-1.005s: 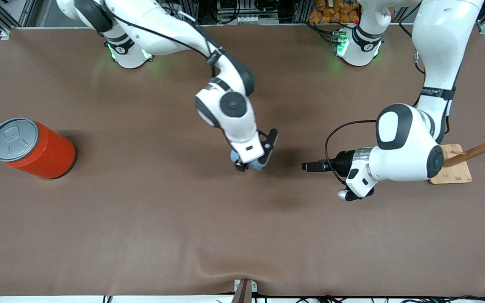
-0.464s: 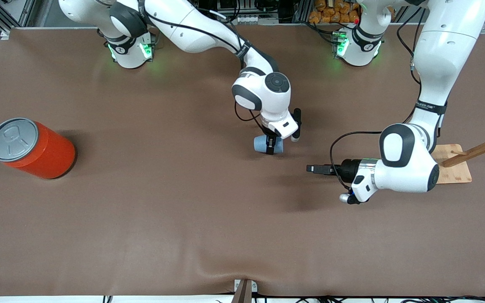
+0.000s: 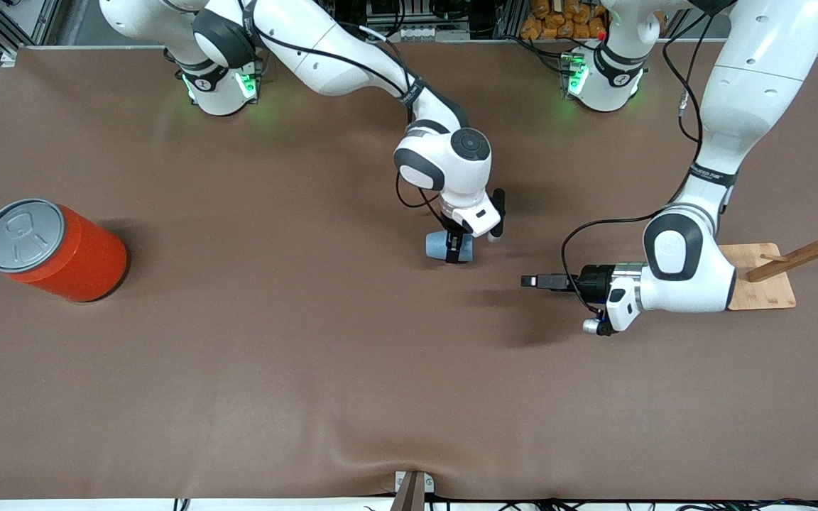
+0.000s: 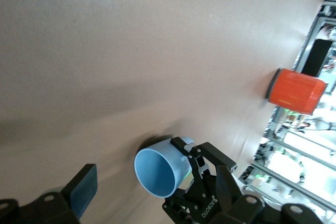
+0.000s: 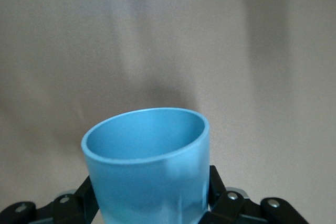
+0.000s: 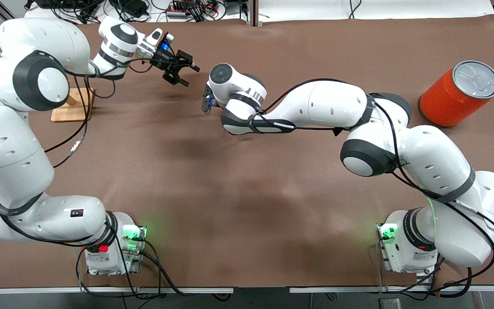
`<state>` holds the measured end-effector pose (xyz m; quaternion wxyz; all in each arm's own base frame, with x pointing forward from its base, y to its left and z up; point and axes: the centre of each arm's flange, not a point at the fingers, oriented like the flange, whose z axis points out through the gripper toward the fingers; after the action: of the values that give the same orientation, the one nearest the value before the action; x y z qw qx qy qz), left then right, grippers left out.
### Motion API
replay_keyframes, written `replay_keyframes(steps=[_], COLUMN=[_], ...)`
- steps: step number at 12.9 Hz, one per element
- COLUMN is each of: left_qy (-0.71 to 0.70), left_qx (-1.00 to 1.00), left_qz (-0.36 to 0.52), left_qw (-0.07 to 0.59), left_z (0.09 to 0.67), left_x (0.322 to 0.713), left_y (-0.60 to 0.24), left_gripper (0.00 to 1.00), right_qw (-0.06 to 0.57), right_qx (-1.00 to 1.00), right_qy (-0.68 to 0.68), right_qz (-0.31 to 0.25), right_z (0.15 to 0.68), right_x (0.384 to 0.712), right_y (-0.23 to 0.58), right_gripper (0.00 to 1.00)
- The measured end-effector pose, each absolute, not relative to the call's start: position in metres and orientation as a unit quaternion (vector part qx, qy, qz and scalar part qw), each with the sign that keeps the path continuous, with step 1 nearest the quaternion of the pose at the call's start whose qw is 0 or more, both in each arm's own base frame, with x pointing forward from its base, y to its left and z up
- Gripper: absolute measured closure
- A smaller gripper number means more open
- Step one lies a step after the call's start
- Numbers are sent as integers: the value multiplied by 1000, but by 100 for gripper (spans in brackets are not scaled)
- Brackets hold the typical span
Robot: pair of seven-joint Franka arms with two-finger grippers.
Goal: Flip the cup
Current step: 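Carry the cup to mid-table with the right gripper while the left gripper approaches, then grasp the cup with the left gripper while the right gripper holds it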
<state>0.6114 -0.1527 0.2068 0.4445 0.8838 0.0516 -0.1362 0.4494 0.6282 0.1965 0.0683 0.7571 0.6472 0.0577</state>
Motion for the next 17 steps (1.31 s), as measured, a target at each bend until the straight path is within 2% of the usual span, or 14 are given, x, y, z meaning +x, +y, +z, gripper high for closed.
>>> replay_keyframes(steps=[1,2,3,4,10,17], left_qy=[60,65,66,65,80,78], left_qx=[879,874,868,862,846,839], left_qz=[-130,-123,-116,-110,-102,-125], left_qw=[454,466,478,490,517,524], left_z=[198,190,182,175,174,167], left_x=[605,598,591,583,561,530], left_y=[-154,-155,-157,-158,-164,-185], left_gripper=[0,0,0,0,0,3], right_qw=[69,69,69,69,72,80], right_qx=[757,758,758,758,760,780], right_qy=[647,646,646,646,643,619], right_qz=[58,58,57,58,59,47], right_z=[196,195,194,194,220,334], right_x=[449,449,449,449,451,453], right_y=[628,628,628,628,629,614], right_gripper=[19,13,2,0,0,0])
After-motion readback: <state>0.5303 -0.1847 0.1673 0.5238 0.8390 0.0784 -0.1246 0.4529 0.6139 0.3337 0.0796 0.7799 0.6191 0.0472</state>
